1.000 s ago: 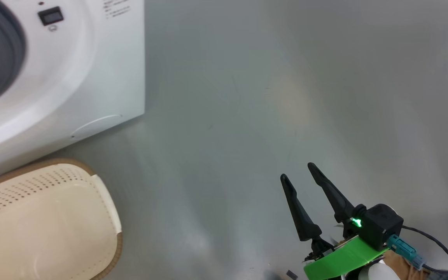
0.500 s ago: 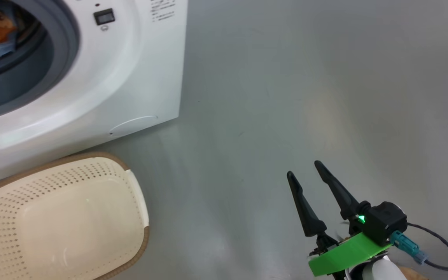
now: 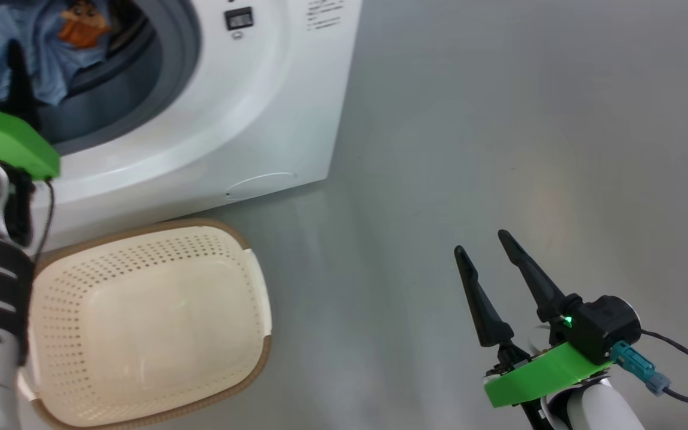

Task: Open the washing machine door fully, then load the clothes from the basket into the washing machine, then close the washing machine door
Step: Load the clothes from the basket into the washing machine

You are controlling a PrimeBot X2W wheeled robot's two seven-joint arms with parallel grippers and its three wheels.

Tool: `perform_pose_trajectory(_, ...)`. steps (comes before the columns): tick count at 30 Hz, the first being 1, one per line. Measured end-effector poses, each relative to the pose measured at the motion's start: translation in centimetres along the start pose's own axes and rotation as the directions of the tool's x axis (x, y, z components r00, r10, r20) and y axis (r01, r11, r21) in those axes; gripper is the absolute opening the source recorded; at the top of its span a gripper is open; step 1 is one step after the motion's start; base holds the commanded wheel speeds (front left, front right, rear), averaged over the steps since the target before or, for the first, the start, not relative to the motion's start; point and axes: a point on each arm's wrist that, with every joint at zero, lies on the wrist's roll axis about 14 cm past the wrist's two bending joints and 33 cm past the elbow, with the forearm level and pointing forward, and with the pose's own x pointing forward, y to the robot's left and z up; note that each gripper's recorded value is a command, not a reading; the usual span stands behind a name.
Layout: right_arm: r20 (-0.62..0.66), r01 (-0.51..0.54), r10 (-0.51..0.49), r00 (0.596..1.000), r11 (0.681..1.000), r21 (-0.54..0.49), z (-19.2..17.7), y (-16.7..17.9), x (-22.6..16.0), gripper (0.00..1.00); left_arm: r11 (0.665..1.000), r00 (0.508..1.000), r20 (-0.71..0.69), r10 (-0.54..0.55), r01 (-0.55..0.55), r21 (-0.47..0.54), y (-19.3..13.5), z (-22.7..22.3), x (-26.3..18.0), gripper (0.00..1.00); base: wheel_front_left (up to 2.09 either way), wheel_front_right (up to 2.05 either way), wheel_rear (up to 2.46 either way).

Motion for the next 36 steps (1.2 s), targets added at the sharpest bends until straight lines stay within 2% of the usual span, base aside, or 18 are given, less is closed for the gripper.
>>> perform_pose_trajectory(8, 0.014, -0.054, 0.054, 0.998, 0.998, -0.019, 0.0, 1.4, 1.7, 1.0, 1.0, 1.0, -0.003, 0.01, -0.01, -0.005, 2.1, -2.0, -4.5, 1.0, 0.0, 0.0, 0.0)
perform_pose_trajectory(19, 0.009, -0.118, 0.119, 0.993, 0.993, -0.02, -0.6, 3.5, 3.1, 1.0, 0.997, 0.996, -0.027, 0.079, -0.08, -0.011, 5.2, -4.4, -10.6, 1.0, 0.0, 0.0, 0.0)
perform_pose_trajectory(36, 0.012, -0.153, 0.154, 0.988, 0.987, -0.042, -0.6, 4.6, 3.6, 1.0, 0.989, 0.989, -0.059, 0.137, -0.14, -0.056, 5.9, -5.6, -16.4, 1.0, 0.0, 0.0, 0.0)
